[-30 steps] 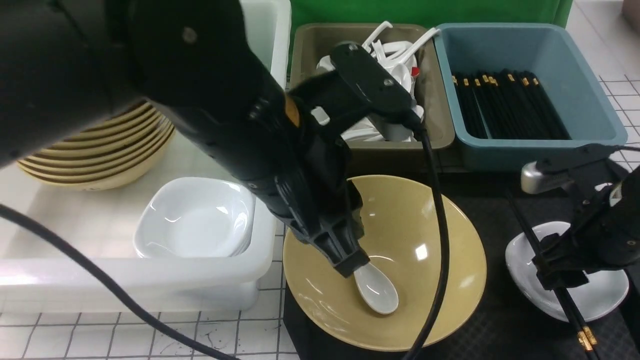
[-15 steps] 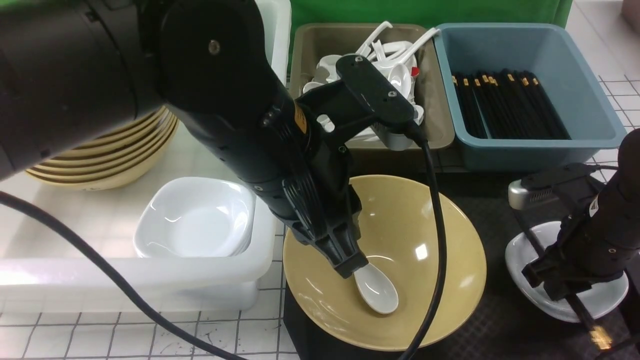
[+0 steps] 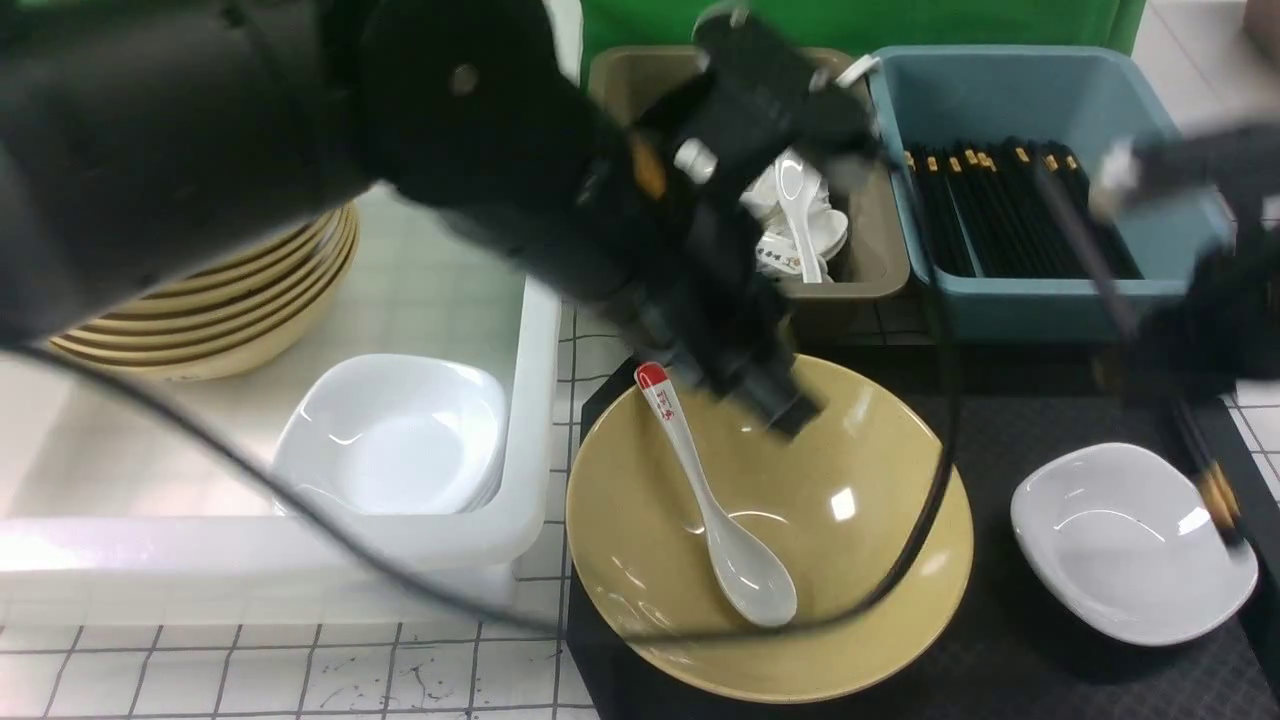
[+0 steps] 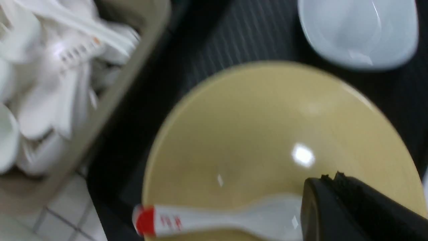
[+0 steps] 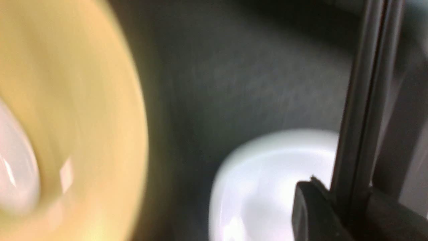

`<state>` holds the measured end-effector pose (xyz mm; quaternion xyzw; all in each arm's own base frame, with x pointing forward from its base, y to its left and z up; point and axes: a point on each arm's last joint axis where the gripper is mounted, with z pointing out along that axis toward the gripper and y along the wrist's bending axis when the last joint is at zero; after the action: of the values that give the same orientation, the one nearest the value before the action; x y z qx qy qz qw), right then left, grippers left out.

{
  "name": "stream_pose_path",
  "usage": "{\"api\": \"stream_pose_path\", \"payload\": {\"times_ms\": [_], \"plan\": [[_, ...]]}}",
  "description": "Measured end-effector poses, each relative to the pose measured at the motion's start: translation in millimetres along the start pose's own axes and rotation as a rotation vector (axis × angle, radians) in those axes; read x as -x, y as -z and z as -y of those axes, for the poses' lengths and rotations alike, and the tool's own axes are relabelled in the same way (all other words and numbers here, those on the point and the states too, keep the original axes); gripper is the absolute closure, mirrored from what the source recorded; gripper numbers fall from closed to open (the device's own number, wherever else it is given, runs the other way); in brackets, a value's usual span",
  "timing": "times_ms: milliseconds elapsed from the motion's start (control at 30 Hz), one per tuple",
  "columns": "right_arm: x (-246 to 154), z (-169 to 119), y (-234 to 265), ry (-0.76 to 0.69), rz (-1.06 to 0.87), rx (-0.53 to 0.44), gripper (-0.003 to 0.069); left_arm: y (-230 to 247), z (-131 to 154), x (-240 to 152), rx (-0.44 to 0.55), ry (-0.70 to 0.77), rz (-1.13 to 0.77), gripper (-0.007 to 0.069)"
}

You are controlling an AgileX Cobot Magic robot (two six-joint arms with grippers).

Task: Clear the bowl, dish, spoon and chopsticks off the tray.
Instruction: Use the right arm to put the chopsticks into the small storage box on the right

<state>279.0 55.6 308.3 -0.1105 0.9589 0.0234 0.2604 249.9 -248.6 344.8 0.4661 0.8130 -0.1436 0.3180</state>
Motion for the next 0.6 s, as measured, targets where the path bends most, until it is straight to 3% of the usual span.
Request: {"api": "stream_pose_path", "payload": {"times_ms": [100,333,600], "plan": [[37,4,8,-0.044,0.130,-0.007,0.0498,-8,-9,22,0.044,-0.010,0.056,0.0638],[107,32,-19,-0.169,0.227,-0.036,0.0498,1,-26,62,0.163,-0.094,0.167,0.0638],[153,63,-99,-0.222,0.208,-0.067,0.0498,9,-29,70,0.205,-0.118,0.203,0.0638]]}}
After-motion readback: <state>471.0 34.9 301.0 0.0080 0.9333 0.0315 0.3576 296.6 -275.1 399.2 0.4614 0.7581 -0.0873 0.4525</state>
